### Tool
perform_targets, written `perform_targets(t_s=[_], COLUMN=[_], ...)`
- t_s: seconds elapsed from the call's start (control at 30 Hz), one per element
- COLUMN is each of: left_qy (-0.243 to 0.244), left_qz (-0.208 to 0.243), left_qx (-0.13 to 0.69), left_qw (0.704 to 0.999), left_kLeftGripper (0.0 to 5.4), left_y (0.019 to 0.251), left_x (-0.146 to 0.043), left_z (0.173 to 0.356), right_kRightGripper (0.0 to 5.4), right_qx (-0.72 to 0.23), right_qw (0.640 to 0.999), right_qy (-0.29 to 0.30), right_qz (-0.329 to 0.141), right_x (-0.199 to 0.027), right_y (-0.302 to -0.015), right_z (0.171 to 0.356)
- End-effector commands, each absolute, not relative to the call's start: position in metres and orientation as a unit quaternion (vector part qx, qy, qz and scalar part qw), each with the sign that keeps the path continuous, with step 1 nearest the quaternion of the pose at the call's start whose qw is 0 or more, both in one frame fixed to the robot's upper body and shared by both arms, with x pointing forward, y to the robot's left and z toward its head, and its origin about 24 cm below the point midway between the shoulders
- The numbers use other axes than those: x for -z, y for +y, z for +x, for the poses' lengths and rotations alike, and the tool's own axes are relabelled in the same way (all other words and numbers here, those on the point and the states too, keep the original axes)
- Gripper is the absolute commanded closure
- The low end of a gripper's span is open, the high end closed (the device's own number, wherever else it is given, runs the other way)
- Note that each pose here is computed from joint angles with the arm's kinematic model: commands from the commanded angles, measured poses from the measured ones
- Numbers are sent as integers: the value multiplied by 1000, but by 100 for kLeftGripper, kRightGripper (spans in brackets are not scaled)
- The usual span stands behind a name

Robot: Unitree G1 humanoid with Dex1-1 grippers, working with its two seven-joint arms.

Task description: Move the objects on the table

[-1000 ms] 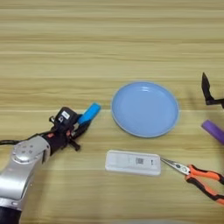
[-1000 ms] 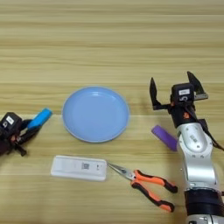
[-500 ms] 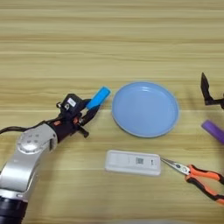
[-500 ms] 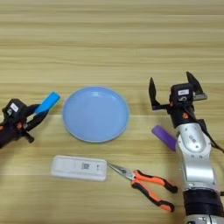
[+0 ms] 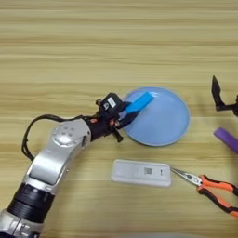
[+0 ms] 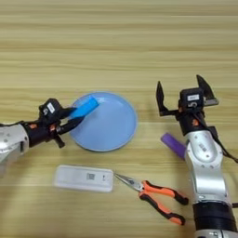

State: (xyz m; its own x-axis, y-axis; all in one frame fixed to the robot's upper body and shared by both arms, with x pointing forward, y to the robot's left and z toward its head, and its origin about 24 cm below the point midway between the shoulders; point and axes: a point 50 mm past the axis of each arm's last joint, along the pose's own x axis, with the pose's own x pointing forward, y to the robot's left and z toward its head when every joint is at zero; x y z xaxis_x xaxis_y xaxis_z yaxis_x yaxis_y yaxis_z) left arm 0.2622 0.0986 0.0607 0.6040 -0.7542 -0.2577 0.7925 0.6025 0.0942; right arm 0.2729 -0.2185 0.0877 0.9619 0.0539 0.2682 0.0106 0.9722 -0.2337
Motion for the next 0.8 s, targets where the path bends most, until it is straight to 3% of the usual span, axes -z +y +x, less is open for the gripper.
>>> perform_targets(t_s=[0.03, 0.43, 0.5, 0.8], left_qy=[97, 119, 120, 109], left_qz=[116, 134, 134, 138], left_qx=[454, 472, 470, 464], left_qw=[878, 863, 864, 868], left_kLeftGripper=[407, 407, 366, 278], left_y=[87, 72, 72, 74], left_x=[-57, -39, -37, -42], left_z=[268, 278, 279, 282], right_kRightGripper=[0, 0, 0, 0], right_qx=[-13, -16, -16, -15], right_qw=[983, 983, 983, 983], right_qy=[-143, -149, -149, -146], right_qz=[-111, -107, -107, -106], right_x=[-90, -94, -94, -92], right_y=[-215, -210, -211, -210], right_z=[271, 271, 271, 271])
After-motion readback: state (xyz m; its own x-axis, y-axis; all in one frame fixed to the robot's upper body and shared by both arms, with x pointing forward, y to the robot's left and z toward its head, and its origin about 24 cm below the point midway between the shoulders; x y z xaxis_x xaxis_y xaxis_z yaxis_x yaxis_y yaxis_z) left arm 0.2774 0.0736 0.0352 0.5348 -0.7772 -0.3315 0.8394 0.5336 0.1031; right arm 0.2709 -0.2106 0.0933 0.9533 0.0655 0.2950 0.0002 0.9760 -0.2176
